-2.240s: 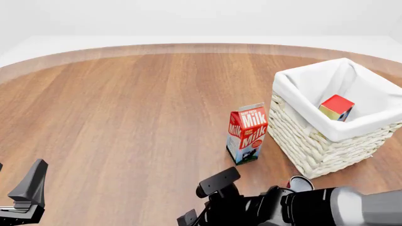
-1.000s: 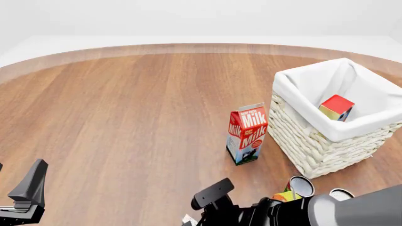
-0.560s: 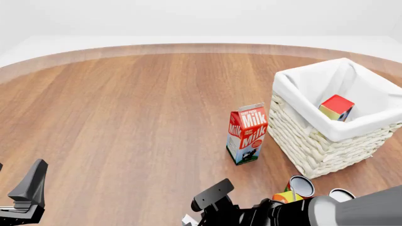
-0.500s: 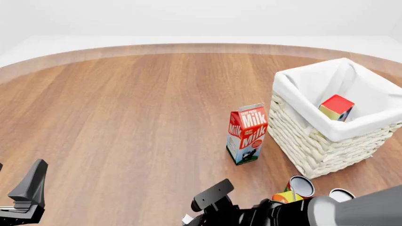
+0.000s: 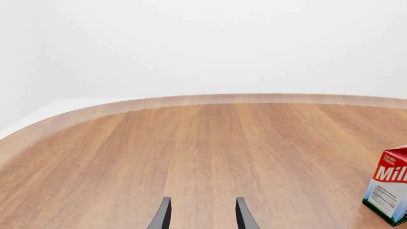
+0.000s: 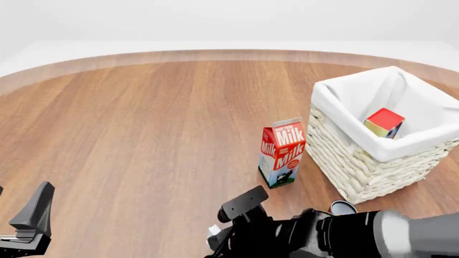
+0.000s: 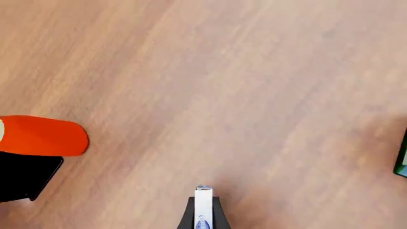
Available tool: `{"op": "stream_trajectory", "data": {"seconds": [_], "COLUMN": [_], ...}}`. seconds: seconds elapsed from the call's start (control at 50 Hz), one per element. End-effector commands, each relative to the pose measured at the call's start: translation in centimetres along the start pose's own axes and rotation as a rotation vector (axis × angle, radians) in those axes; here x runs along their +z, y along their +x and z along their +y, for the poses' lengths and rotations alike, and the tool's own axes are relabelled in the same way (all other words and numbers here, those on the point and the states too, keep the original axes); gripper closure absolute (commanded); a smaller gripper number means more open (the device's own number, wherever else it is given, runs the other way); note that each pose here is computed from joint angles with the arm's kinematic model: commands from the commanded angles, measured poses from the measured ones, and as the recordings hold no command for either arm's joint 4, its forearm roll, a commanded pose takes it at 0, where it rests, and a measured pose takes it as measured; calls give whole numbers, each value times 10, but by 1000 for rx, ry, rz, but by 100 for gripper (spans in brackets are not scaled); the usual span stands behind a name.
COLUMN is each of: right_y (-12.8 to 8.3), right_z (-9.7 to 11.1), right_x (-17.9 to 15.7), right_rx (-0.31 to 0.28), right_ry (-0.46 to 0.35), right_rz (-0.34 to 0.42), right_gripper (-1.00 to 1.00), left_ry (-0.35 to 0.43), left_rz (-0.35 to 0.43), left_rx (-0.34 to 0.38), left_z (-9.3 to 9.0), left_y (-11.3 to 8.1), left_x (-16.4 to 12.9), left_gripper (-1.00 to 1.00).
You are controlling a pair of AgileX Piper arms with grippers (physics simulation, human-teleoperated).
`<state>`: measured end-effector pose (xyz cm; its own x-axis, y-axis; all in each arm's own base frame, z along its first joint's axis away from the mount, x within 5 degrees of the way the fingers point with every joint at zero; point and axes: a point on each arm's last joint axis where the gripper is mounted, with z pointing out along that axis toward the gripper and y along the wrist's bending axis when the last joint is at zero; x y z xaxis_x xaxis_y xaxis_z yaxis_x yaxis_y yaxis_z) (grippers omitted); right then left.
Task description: Pick up the cream cheese box and the butter, and put them in the basket.
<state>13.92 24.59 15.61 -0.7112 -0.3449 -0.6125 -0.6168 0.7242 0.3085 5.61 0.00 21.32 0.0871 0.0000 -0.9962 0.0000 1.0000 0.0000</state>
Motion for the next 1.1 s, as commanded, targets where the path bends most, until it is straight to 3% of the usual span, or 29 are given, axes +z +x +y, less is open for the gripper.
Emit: {"op": "stream_trajectory", "data": {"seconds": [0.02, 0.38, 0.52, 0.72, 0.88, 1.0, 1.02, 1.1], "right_y": [-52, -106, -116, -144, -156, -156, -155, -152], "right_z": [12, 30, 32, 44, 40, 36, 26, 18], "right_x": [-51, -131, -154, -218, -245, -250, -258, -270], "right_rx": [-45, -139, -160, -229, -260, -261, -252, -245], "right_ry": [-20, -37, -36, -50, -17, 0, 38, 69], "right_rz": [-123, -260, -299, -431, -504, -516, -541, -568], "right_gripper": [100, 100, 100, 100, 100, 100, 100, 100], "left_ry": [0, 0, 0, 0, 0, 0, 0, 0], "left_rz": [0, 0, 0, 0, 0, 0, 0, 0], "left_rx": [0, 0, 0, 0, 0, 0, 0, 0], "left_z": [0, 0, 0, 0, 0, 0, 0, 0], "left_y": [0, 0, 0, 0, 0, 0, 0, 0], "left_x": [0, 0, 0, 0, 0, 0, 0, 0], "left_gripper": [-100, -100, -100, -100, -100, -100, -100, -100]}}
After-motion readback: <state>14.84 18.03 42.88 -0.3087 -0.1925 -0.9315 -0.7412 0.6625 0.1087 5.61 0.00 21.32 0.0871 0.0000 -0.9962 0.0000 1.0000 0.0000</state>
